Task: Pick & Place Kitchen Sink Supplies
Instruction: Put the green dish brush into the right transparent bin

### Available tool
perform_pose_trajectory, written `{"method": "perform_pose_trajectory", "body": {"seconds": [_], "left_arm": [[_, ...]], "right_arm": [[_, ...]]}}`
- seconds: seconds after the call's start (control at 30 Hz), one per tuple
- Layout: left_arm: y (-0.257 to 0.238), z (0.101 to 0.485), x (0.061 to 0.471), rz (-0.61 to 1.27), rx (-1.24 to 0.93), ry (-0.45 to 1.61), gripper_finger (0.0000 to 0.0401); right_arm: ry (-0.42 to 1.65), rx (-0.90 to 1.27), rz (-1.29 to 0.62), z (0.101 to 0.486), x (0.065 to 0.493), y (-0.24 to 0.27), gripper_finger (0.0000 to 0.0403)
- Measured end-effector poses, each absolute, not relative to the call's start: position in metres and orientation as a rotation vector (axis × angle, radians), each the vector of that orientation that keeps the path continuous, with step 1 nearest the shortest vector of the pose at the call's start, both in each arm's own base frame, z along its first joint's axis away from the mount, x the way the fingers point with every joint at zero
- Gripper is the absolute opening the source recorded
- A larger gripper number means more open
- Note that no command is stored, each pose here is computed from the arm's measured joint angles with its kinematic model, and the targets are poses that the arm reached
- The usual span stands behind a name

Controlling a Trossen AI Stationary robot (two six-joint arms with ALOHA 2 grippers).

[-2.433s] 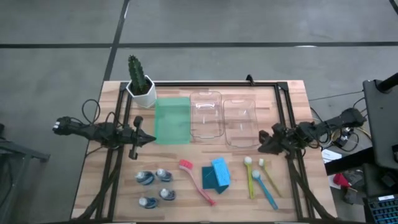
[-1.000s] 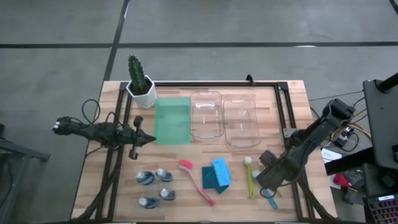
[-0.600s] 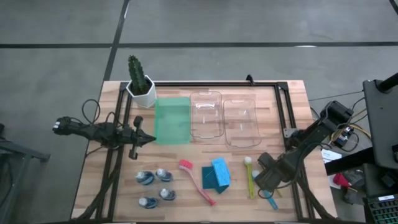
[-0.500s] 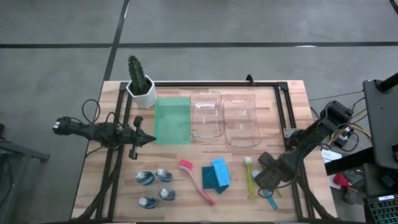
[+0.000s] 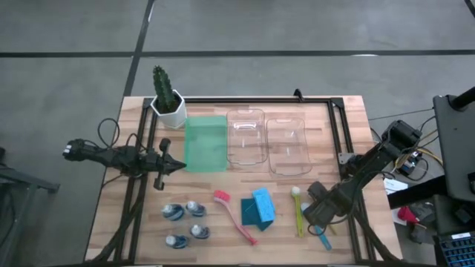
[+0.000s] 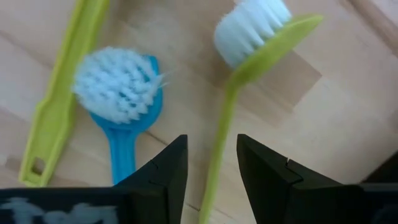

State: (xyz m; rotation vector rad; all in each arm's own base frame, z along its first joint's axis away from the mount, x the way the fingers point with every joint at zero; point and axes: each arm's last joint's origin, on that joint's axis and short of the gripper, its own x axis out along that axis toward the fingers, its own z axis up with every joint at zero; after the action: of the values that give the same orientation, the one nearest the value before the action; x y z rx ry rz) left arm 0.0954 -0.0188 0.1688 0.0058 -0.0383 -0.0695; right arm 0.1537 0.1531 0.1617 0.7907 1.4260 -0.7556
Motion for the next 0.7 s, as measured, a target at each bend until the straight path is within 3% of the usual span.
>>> {"method": "perform_pose_trajectory", "body": {"seconds": [0.4, 0.7], "left_arm": [[-0.019, 0.169, 0.095, -0.069, 0.006, -0.038, 0.0003], [-0.019, 0.169, 0.095, -0.07, 0.006, -0.041, 0.0003]], "right_arm": [[1.423, 0.801, -0.752, 0.143, 0.154, 0.154, 0.0127], [1.444, 0.79, -0.73, 0.144, 0.157, 0.157, 0.0088]]}}
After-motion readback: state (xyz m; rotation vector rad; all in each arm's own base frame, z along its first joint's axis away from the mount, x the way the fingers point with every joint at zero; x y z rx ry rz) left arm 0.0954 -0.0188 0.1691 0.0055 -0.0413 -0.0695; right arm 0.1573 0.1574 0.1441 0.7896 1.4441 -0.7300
